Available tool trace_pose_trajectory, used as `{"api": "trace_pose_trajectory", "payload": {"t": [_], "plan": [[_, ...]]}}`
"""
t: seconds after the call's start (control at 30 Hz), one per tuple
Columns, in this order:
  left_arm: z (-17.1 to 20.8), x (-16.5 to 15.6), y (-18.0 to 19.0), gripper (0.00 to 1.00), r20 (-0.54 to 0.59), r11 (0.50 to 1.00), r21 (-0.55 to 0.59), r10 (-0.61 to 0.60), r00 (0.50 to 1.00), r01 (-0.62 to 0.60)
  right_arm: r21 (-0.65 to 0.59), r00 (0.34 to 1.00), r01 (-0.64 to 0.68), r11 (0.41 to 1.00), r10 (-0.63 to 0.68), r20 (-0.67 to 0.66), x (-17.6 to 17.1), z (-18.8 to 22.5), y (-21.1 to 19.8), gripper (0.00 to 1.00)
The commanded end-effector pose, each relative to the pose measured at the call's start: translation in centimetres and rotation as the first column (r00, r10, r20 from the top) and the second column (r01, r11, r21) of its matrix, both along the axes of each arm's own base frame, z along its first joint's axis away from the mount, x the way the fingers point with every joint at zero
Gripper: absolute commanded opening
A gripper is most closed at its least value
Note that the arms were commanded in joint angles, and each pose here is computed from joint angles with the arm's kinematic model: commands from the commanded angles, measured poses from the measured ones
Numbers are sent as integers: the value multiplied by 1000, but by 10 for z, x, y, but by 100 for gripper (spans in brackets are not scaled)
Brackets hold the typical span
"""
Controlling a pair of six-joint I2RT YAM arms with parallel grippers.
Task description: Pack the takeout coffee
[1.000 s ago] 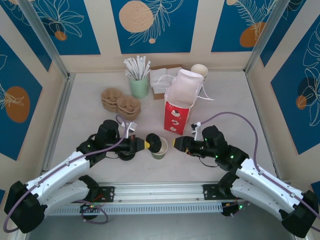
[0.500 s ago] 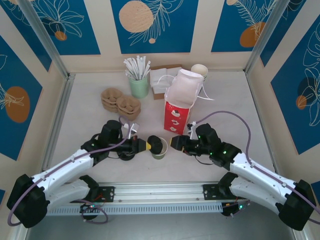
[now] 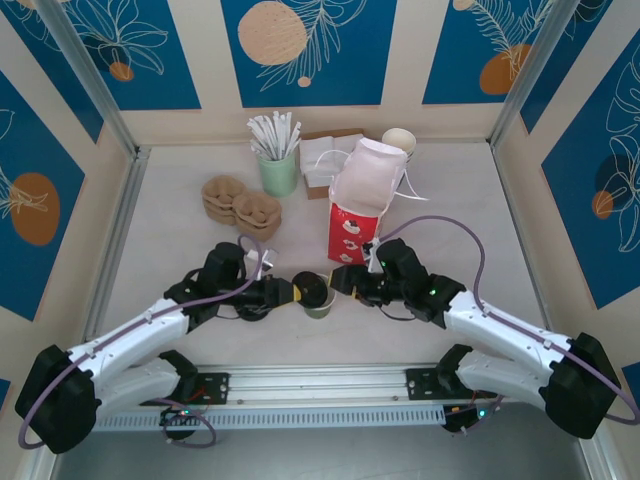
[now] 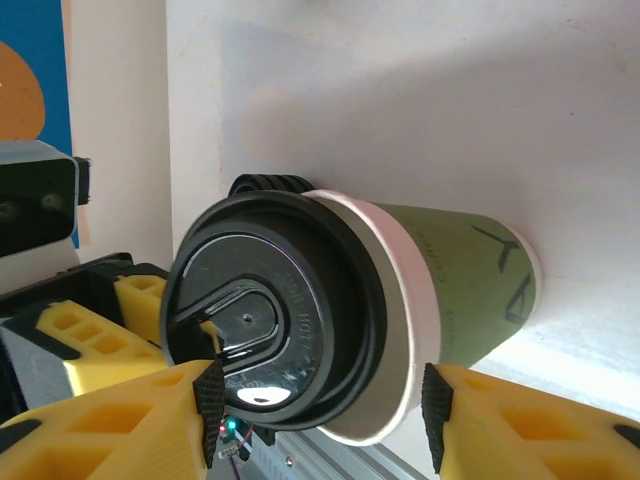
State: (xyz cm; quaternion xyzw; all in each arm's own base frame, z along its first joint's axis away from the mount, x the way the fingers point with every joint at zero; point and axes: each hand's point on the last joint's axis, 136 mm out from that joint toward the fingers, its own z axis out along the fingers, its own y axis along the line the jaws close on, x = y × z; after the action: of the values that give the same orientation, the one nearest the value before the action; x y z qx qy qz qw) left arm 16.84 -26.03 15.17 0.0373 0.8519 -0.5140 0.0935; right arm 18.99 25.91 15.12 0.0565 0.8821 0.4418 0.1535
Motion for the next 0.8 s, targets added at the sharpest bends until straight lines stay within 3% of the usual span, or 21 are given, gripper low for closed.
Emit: {"api": "trace_pose_trajectory", "payload": {"t": [0.0,0.77], "plan": [[-4,3,3,28,12,1000,9,1,1000,-1,22,1000,-11,1000,10,24,2,11,7,58],[-14,3,0,31,12,999,32,-30,999,29,-17,999,-19,1000,19,28,4,3,15,60]]}}
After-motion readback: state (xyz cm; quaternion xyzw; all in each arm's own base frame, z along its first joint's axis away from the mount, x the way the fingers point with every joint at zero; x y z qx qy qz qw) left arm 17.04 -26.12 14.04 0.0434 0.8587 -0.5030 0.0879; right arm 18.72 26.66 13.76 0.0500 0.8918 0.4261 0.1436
